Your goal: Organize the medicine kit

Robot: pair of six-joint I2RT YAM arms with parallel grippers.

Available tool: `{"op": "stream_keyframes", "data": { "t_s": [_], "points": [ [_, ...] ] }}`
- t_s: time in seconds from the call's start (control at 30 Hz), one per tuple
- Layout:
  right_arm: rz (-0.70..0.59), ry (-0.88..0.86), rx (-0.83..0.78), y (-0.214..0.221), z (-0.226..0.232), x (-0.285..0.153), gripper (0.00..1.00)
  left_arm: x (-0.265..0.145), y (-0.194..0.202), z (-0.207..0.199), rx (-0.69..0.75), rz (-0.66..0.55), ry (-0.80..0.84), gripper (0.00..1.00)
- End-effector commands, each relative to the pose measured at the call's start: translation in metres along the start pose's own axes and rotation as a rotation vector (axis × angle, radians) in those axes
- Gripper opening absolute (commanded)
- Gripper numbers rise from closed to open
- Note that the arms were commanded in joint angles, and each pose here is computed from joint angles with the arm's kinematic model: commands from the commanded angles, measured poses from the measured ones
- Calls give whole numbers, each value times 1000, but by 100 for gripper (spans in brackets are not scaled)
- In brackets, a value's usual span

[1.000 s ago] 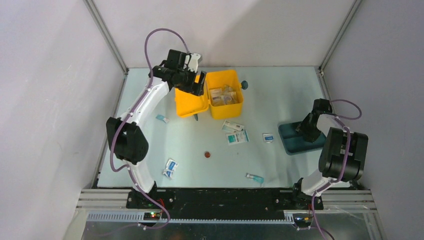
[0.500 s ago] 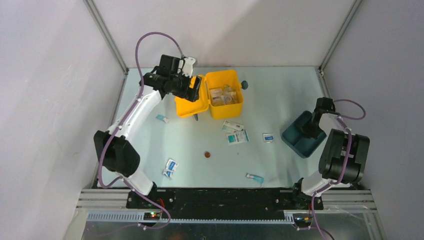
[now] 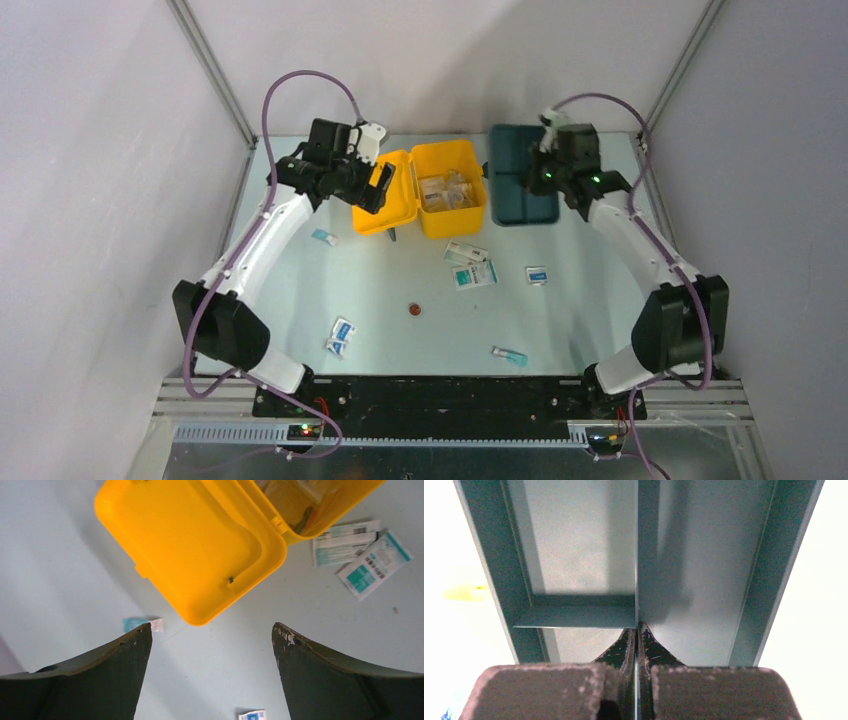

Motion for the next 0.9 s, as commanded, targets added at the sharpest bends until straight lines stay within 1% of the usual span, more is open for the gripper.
{"op": "stream_keyframes", "data": {
  "t_s": [0.0, 0.03, 0.1, 0.17, 0.2, 0.23, 0.27, 0.3, 0.37, 0.53, 0.67, 0.7, 0.73, 0.83, 0.87],
  "points": [
    [-123, -216, -229, -52, 79, 19, 0, -31, -12, 24, 104, -75, -117, 94],
    [-123, -252, -276, -57, 98, 28, 0, -34, -8, 28, 99, -75, -125, 94],
    [-108, -287, -320, -60, 121, 42, 0, -37, 0, 31, 79, -73, -122, 94],
    [-88, -305, -357, -59, 137, 57, 0, -40, 9, 31, 67, -67, -121, 94],
    [-69, -302, -371, -53, 140, 70, 0, -38, 17, 31, 67, -52, -118, 94],
    [-81, -315, -387, -58, 151, 69, 0, -42, 17, 31, 67, -63, -121, 94],
    [-67, -303, -407, -53, 152, 80, 0, -40, 23, 31, 66, -53, -120, 94],
    [-75, -307, -425, -54, 160, 81, 0, -43, 24, 31, 65, -60, -123, 94],
    [-66, -281, -438, -50, 162, 93, 0, -46, 27, 32, 61, -62, -126, 94],
    [-61, -227, -396, -46, 169, 110, 0, -49, 32, 38, 32, -64, -130, 95],
    [-39, -176, -302, -46, 168, 123, 0, -49, 35, 40, 16, -63, -128, 95],
    [-16, -167, -269, -40, 168, 130, 0, -49, 36, 40, 14, -63, -129, 95],
    [-21, -147, -247, -47, 167, 128, 0, -50, 38, 40, 12, -63, -129, 95],
    [-6, -99, -169, -51, 164, 138, 0, -50, 41, 41, 5, -59, -131, 95],
    [-16, -97, -162, -59, 168, 134, 0, -51, 41, 42, 3, -60, -134, 95]
  ]
}}
Point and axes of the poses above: each gripper's point midway between its finger pads, its own x axis out along the fingers, its own z axis along the line the jaws close on, y = z × x, the point moved 1 cm from there along -x, back along the fingers, and after that the axes turned 3 degrees about -x, right-handed, at the moved point
